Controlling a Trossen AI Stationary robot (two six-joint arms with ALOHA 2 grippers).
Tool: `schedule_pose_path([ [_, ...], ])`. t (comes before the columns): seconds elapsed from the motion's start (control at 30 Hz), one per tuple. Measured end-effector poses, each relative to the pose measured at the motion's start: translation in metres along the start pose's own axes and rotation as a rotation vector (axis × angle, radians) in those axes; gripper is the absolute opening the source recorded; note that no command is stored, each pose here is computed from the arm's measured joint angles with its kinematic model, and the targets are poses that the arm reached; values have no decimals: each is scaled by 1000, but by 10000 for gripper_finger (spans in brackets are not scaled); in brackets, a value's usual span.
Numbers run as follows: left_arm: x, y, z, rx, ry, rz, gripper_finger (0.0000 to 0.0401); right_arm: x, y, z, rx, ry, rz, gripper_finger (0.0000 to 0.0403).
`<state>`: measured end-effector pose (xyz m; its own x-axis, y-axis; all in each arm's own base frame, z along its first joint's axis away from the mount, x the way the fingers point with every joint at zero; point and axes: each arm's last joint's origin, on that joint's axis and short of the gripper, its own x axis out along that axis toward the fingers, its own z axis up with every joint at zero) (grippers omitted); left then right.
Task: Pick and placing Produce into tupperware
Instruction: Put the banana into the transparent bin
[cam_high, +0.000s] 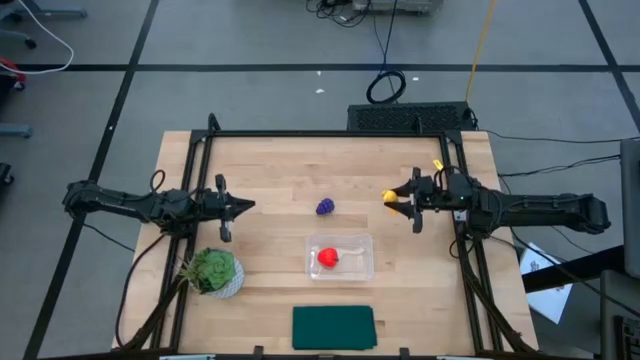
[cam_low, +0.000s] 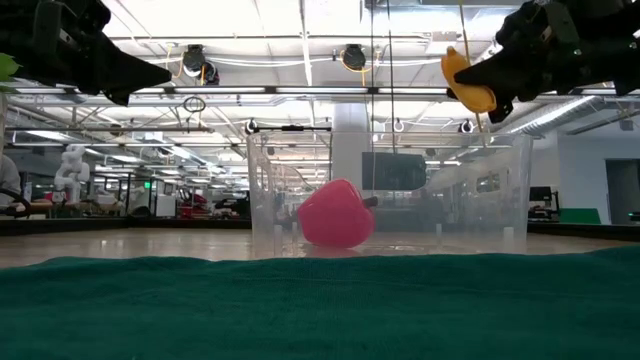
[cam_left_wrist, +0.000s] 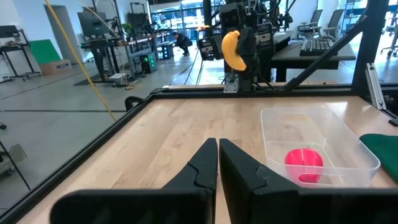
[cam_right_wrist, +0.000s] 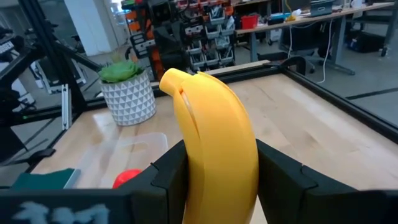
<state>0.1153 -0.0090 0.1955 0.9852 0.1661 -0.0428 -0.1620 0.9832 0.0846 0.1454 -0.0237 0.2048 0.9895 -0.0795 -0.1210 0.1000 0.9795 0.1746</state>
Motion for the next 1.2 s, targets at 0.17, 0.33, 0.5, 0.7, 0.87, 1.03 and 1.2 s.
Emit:
schedule_pose_path([
  [0.17, 0, 0, 0, 0, 0, 0, 21, 0, 0, 0, 6, 2, 1, 146],
  [0.33, 0, 0, 0, 0, 0, 0, 21, 0, 0, 0, 6, 5, 9, 146],
  [0.5, 0, 0, 0, 0, 0, 0, 21, 3, 5, 2, -16, -27, 61, 146],
  [0.7, 0, 0, 0, 4, 0, 0, 21, 14, 15, 21, -52, -5, 107, 146],
  [0.87, 0, 0, 0, 2, 0, 0, 21, 30, 25, 44, -85, 73, 129, 146],
  [1.03, 0, 0, 0, 0, 0, 0, 21, 50, 29, 61, -102, 167, 126, 146],
  [1.2, 0, 0, 0, 0, 0, 0, 21, 72, 31, 72, -91, 272, 112, 146],
])
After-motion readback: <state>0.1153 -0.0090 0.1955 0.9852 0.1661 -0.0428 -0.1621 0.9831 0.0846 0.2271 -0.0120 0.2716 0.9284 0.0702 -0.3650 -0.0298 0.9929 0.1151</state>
